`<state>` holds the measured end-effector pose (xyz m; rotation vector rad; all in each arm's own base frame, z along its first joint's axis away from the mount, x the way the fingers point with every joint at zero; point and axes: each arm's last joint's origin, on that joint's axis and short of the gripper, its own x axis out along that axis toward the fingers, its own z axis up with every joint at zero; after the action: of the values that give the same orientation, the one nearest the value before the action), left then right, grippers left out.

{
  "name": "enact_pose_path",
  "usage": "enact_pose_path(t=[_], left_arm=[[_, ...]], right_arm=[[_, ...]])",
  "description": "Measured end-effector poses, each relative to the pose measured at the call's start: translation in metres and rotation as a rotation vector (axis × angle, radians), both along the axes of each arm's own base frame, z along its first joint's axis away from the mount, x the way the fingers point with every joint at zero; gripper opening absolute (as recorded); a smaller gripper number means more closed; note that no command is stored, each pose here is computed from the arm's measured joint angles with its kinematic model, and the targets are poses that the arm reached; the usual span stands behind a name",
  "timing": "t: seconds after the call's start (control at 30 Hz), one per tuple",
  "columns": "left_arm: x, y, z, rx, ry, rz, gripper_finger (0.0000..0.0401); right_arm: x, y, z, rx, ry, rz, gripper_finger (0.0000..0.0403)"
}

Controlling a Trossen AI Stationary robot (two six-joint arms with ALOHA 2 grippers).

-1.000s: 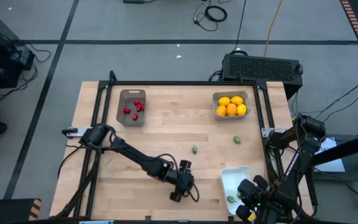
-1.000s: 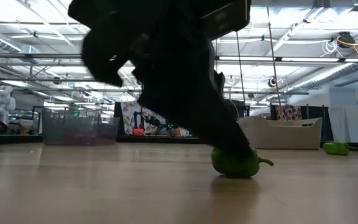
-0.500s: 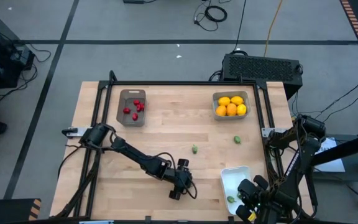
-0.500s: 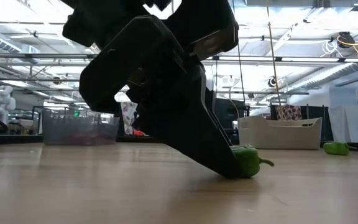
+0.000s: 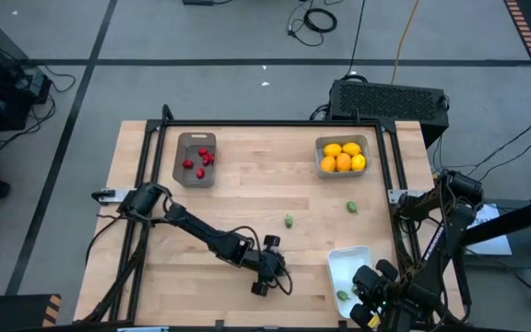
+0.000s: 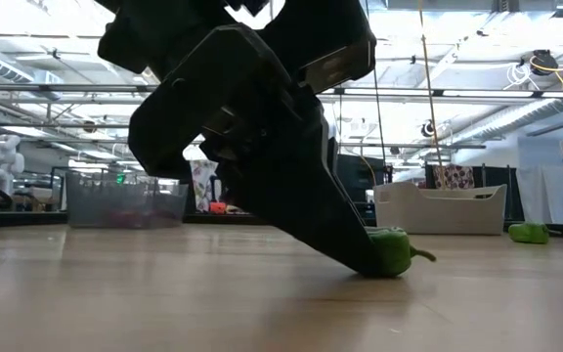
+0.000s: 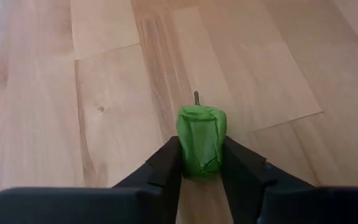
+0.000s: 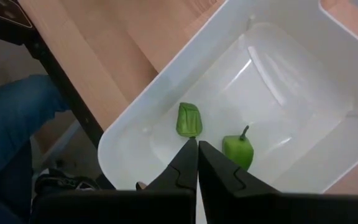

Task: Sort produce into baskets
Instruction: Put the center bottom green chili pepper into the white bin

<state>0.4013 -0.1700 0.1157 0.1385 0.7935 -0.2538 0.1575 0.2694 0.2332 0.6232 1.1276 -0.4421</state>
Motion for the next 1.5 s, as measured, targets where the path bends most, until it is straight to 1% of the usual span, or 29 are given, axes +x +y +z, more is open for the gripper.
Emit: enact_pose_path(t=[0.13, 0.23, 0.53, 0.6, 0.67, 0.87, 0.97, 1.07, 1.13, 1.23, 1.33, 1.4, 1.5], left_arm=[[0.000, 0.000, 0.000, -0.001, -0.005, 0.000, 0.0091], [0.003, -0.002, 0.003, -0.017, -0.049, -0.004, 0.0090], [0.017, -0.007, 0.025, -0.091, -0.310, -0.029, 0.0089], [0.021, -0.007, 0.031, -0.121, -0.377, -0.035, 0.0089], [0.023, -0.006, 0.036, -0.150, -0.411, -0.054, 0.0089], [0.034, -0.006, 0.048, -0.183, -0.436, -0.098, 0.0089], [0.041, -0.006, 0.060, -0.165, -0.484, -0.115, 0.0089], [0.050, 0.000, 0.072, -0.171, -0.525, -0.102, 0.0089], [0.059, 0.006, 0.075, -0.177, -0.542, -0.094, 0.0089], [0.075, 0.012, 0.065, -0.192, -0.510, -0.118, 0.0089], [0.094, 0.010, 0.055, -0.224, -0.470, -0.143, 0.0089], [0.107, 0.009, 0.054, -0.236, -0.480, -0.147, 0.0089], [0.117, 0.010, 0.055, -0.236, -0.486, -0.140, 0.0089]], right_arm=[[0.000, 0.000, 0.000, 0.000, 0.000, 0.000, 0.0004], [0.000, 0.000, 0.000, 0.000, 0.000, 0.000, 0.0004], [0.000, 0.000, 0.000, -0.002, 0.001, 0.000, 0.0004], [0.000, -0.001, 0.000, -0.007, 0.004, 0.000, 0.0004], [-0.001, -0.001, 0.000, -0.012, 0.006, 0.000, 0.0004], [-0.001, -0.003, 0.000, -0.031, 0.016, 0.003, 0.0004], [-0.001, -0.004, 0.000, -0.040, 0.021, 0.001, 0.0004], [-0.001, -0.005, 0.000, -0.046, 0.025, 0.004, 0.0004], [-0.001, -0.006, 0.002, -0.045, 0.023, 0.013, 0.0004], [-0.003, -0.008, 0.007, -0.035, 0.016, 0.018, 0.0004], [-0.005, -0.012, 0.012, -0.036, 0.016, 0.018, 0.0004], [-0.006, -0.014, 0.014, -0.037, 0.016, 0.018, 0.0004], [-0.007, -0.016, 0.015, -0.044, 0.020, 0.018, 0.0004]])
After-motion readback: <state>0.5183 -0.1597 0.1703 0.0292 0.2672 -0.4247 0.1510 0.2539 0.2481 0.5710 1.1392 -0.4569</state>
